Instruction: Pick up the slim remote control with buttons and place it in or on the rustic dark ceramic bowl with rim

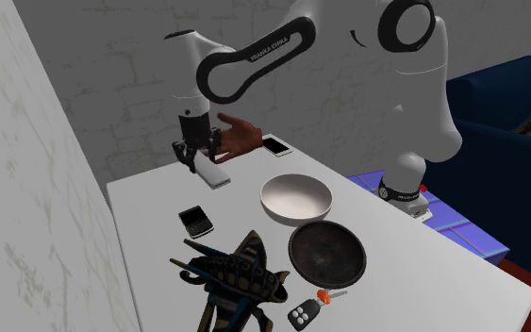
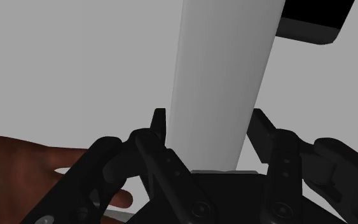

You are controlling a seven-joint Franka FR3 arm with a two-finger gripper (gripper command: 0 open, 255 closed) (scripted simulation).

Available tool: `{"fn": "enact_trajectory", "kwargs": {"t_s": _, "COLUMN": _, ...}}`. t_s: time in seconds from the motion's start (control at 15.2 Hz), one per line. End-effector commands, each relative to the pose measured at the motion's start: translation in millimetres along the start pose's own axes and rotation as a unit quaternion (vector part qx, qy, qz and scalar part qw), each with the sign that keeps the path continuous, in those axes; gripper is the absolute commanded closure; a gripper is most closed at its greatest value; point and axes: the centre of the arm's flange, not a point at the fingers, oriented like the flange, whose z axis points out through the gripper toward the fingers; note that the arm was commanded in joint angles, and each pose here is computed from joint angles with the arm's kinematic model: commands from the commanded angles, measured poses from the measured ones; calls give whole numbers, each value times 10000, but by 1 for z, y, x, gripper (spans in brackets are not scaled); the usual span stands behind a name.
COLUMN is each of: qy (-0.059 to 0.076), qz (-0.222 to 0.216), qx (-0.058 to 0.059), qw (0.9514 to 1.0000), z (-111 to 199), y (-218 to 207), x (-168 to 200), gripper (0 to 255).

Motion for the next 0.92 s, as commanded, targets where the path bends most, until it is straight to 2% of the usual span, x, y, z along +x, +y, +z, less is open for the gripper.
{"fn": "enact_trajectory", "kwargs": {"t_s": 0.0, "qy": 0, "qz": 0, "qx": 0, "qw": 10000, "z": -10, "y": 0, "x": 0, "gripper": 255}}
{"fn": "enact_trajectory", "kwargs": {"t_s": 0.79, "qy": 0, "qz": 0, "qx": 0, "qw": 10000, "z": -72, "y": 1, "x": 1, "gripper": 255}}
{"fn": "enact_trajectory", "kwargs": {"t_s": 0.86, "qy": 0, "qz": 0, "qx": 0, "qw": 10000, "z": -73, "y": 1, "x": -12, "gripper": 255}}
